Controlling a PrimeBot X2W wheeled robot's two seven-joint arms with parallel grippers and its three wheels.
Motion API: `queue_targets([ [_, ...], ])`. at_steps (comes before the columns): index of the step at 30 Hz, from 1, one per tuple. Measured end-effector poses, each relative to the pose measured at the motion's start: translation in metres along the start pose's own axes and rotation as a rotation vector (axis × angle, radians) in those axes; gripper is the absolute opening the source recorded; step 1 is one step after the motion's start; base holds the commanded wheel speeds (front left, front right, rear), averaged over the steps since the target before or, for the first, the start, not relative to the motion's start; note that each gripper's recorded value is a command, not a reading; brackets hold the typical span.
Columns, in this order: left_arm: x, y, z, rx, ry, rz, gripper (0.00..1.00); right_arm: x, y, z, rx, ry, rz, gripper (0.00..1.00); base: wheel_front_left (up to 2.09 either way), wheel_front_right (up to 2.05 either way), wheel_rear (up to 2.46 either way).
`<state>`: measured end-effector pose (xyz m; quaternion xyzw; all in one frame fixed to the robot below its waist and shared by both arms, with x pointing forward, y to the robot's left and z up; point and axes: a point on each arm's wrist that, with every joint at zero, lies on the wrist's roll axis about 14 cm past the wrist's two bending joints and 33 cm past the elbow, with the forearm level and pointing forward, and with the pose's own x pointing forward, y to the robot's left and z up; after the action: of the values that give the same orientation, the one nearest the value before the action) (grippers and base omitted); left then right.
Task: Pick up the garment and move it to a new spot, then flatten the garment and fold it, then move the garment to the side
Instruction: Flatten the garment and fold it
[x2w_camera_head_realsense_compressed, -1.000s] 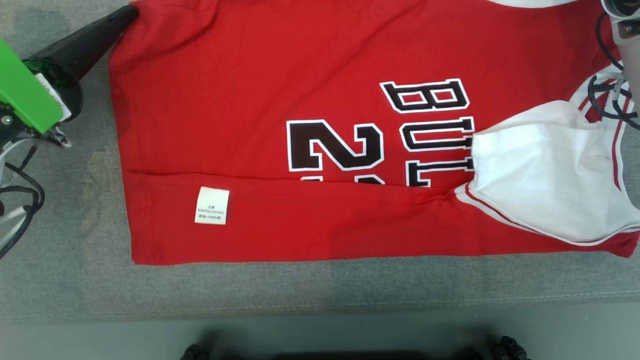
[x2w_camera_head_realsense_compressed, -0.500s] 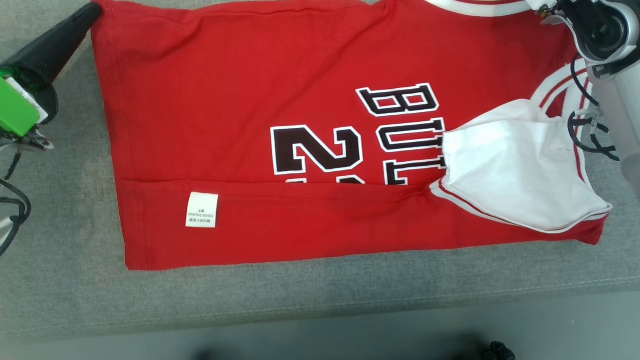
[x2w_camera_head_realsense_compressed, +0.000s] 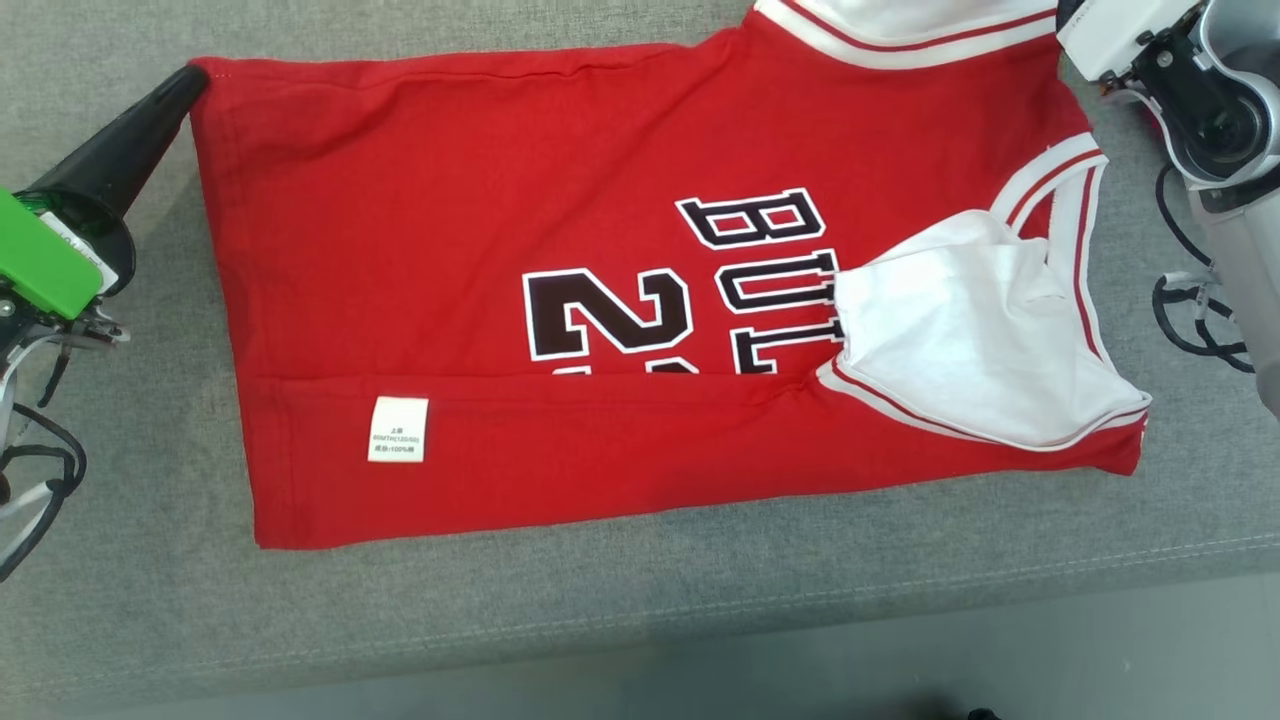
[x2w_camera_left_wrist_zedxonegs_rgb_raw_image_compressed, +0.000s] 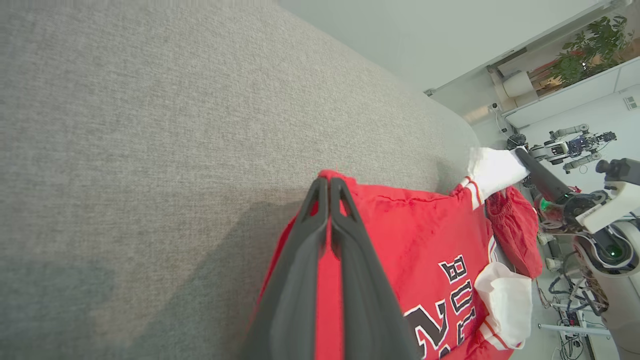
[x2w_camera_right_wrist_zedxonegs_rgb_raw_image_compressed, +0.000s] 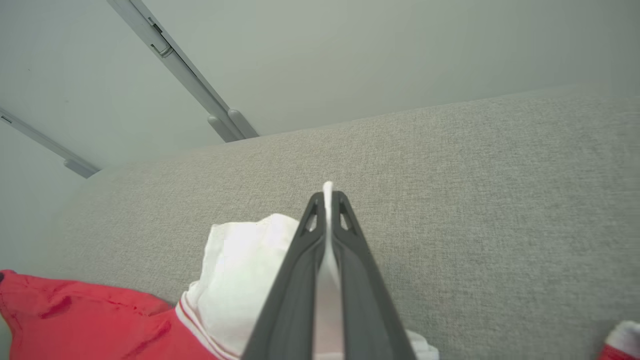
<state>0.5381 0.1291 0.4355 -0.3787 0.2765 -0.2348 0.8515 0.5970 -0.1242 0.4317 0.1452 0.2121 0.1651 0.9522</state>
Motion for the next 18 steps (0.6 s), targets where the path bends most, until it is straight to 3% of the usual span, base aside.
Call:
queue_targets([
  [18, -0.020, -0.016, 0.003, -0.022, -0.092, -0.009, 0.00, -0.035, 0.022, 0.007, 0.047, -0.053, 0.046, 0.00, 0.00, 0.00, 0.00],
])
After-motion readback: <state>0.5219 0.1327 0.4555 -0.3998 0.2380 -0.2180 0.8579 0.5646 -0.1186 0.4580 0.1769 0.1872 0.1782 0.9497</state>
